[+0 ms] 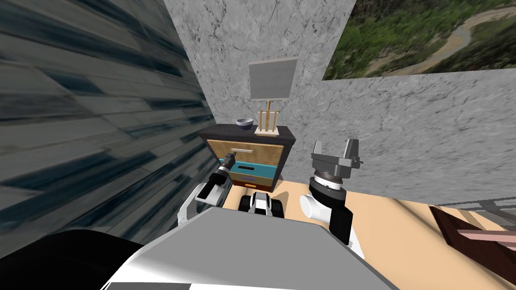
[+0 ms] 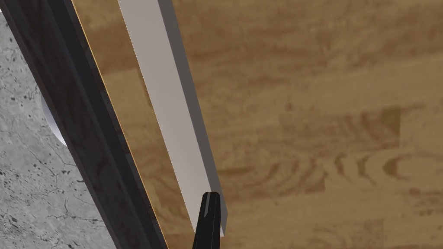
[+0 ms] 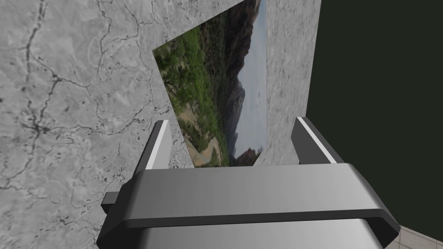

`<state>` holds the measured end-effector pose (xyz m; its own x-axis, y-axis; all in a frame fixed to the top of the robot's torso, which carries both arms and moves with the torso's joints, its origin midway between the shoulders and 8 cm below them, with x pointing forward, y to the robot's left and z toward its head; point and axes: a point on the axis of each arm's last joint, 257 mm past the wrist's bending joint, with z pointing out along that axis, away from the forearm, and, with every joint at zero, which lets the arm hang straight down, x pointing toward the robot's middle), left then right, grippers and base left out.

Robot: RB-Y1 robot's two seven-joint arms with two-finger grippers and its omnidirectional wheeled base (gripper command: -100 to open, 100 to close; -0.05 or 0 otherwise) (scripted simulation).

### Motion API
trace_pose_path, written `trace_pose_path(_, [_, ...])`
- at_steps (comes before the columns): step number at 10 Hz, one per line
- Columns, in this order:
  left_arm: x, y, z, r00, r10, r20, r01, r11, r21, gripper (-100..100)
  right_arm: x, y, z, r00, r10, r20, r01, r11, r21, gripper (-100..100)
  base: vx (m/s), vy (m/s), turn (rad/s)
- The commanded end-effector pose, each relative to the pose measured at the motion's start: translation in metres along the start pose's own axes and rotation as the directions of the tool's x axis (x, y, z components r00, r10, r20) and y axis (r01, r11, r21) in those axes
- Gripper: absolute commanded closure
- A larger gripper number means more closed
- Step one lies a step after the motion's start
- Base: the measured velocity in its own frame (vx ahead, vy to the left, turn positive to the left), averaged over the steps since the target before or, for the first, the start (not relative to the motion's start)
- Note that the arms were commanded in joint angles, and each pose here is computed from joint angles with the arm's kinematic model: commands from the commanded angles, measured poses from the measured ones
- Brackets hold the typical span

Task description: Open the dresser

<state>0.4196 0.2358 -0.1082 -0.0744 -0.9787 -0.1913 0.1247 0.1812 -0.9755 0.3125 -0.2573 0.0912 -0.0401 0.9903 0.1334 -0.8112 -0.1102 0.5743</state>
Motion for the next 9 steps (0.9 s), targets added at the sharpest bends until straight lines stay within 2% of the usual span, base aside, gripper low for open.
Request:
trace_pose_path(1, [0.0025, -0.0034, -0.0045, 1.0, -0.001, -0.007, 0.001, 1.0, 0.003, 100, 0.0, 0.0, 0.0, 1.0, 0.0, 0.0, 0.0, 1.0, 0.0, 0, -0.203, 0.021, 0.027])
trace_pose_path(3, [0.003, -0.0036, -0.0049, 1.0, -0.001, -0.008, 0.001, 1.0, 0.004, 100, 0.0, -0.0001, 0.0, 1.0, 0.0, 0.0, 0.0, 1.0, 0.0, 0, -0.153, 0.017, 0.016])
trace_pose_path(4, [0.0018, -0.0052, -0.0068, 1.0, 0.001, -0.008, -0.001, 1.0, -0.007, -100, 0.0, -0.0001, 0.0, 1.0, 0.0, 0.0, 0.0, 1.0, 0.0, 0, 0.06, 0.019, -0.035])
trace_pose_path(8, [-0.0007, -0.007, -0.0103, 1.0, 0.004, -0.006, -0.004, 0.9996, -0.03, -100, -0.0001, 0.0, -0.0001, 1.0, 0.0, 0.0, 0.0, 1.0, 0.0, 0, 0.166, 0.024, -0.025])
trace_pose_path(9, [-0.0003, -0.0071, -0.0098, 1.0, 0.004, -0.007, -0.004, 0.9997, -0.023, -100, -0.0001, 0.0, -0.0001, 1.0, 0.0, 0.0, 0.0, 1.0, 0.0, 0, 0.095, 0.017, -0.005])
